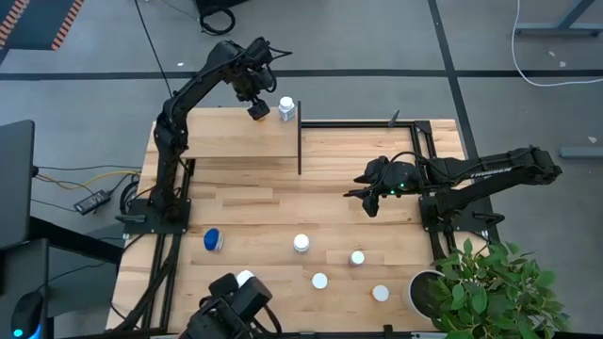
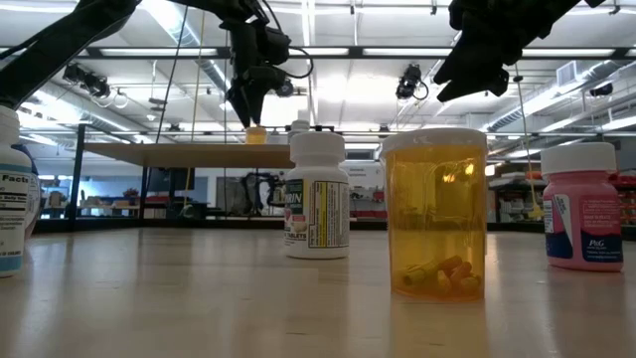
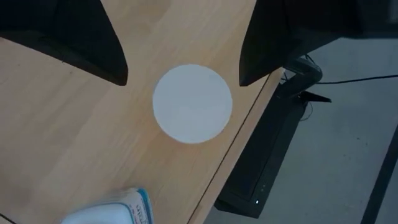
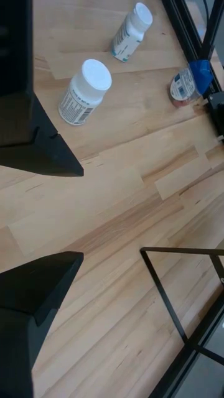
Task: Pick and place medicine bottles onto shelf by color
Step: Put the white pill bottle on the shelf
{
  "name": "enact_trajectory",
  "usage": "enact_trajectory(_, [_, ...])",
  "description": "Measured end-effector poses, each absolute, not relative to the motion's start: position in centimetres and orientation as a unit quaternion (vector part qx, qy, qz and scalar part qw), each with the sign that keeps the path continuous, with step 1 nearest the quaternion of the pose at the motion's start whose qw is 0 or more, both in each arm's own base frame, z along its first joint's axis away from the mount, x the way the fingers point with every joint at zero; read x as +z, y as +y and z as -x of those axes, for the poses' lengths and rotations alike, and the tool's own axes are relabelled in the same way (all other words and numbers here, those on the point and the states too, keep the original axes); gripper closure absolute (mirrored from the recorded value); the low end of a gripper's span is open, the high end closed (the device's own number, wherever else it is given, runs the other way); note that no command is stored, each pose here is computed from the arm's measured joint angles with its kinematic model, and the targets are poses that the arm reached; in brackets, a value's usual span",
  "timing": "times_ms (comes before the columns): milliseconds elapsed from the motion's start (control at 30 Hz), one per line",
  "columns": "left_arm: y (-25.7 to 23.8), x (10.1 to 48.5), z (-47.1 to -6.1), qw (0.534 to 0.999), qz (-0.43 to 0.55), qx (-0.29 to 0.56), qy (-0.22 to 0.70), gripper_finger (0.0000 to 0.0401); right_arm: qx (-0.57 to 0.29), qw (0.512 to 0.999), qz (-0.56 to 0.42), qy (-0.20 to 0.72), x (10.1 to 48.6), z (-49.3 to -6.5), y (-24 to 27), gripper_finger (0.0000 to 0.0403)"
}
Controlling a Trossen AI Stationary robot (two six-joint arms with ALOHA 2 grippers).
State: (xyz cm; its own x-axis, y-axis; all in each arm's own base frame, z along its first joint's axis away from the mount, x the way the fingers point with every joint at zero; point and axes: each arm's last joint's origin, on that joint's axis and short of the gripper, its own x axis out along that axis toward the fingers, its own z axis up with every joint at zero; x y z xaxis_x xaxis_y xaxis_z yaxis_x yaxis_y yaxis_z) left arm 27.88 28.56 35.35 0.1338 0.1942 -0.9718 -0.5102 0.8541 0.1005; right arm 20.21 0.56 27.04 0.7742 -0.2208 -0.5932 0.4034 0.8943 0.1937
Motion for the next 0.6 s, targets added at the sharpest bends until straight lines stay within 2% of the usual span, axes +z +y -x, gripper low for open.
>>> enact_trajectory(333, [26.9,37.8,-27.1,0.749,0.131,0.279,0.587,0.0083,-0.168,0.929,-0.157,0.291,27.0,-20.2,0.6,0.0187])
enact_trajectory(600, [21.3,42.0,-27.2,0.789,0.118,0.282,0.533,0.0086,-0.163,0.928,-0.162,0.292,27.0,-20.2,0.6,0.0187])
